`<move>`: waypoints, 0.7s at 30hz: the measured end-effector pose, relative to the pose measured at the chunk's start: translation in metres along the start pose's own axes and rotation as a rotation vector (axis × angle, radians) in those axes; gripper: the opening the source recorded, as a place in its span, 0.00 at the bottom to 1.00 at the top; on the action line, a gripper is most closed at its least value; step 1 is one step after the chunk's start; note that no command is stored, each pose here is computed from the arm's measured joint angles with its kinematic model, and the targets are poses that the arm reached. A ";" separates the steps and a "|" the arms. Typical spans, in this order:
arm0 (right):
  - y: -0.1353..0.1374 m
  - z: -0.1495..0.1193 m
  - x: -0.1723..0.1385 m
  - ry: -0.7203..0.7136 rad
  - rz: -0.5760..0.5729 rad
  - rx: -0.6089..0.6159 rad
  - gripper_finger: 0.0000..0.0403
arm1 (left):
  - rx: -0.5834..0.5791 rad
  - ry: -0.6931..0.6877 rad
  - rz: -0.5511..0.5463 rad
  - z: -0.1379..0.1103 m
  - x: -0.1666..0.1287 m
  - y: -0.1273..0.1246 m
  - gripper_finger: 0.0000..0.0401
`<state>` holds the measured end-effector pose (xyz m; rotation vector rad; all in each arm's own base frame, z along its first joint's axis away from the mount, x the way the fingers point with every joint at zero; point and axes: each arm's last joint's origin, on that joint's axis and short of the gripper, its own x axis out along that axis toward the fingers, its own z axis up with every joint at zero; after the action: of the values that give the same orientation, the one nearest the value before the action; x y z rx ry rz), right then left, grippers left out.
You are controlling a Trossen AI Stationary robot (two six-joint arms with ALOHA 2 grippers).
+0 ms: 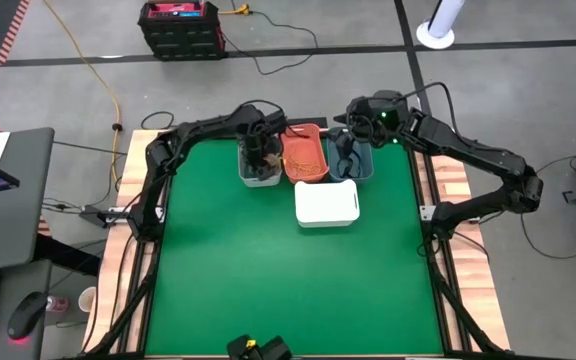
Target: Sort rubber bands into baskets
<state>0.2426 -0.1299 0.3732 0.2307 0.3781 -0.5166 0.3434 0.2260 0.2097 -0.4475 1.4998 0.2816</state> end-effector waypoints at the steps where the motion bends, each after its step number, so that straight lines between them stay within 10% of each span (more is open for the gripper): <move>1: 0.000 0.000 0.000 0.000 0.001 0.001 0.79 | 0.039 0.002 0.008 0.000 0.003 0.001 0.47; 14: 0.001 0.000 0.000 -0.001 0.002 0.016 0.79 | 0.577 -0.048 0.076 0.006 0.006 0.001 0.47; 21: 0.001 0.000 0.000 0.000 0.002 0.018 0.79 | 0.631 -0.063 0.086 0.006 0.018 0.005 0.47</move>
<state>0.2429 -0.1293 0.3732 0.2482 0.3732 -0.5185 0.3474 0.2317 0.1908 0.1292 1.4578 -0.1160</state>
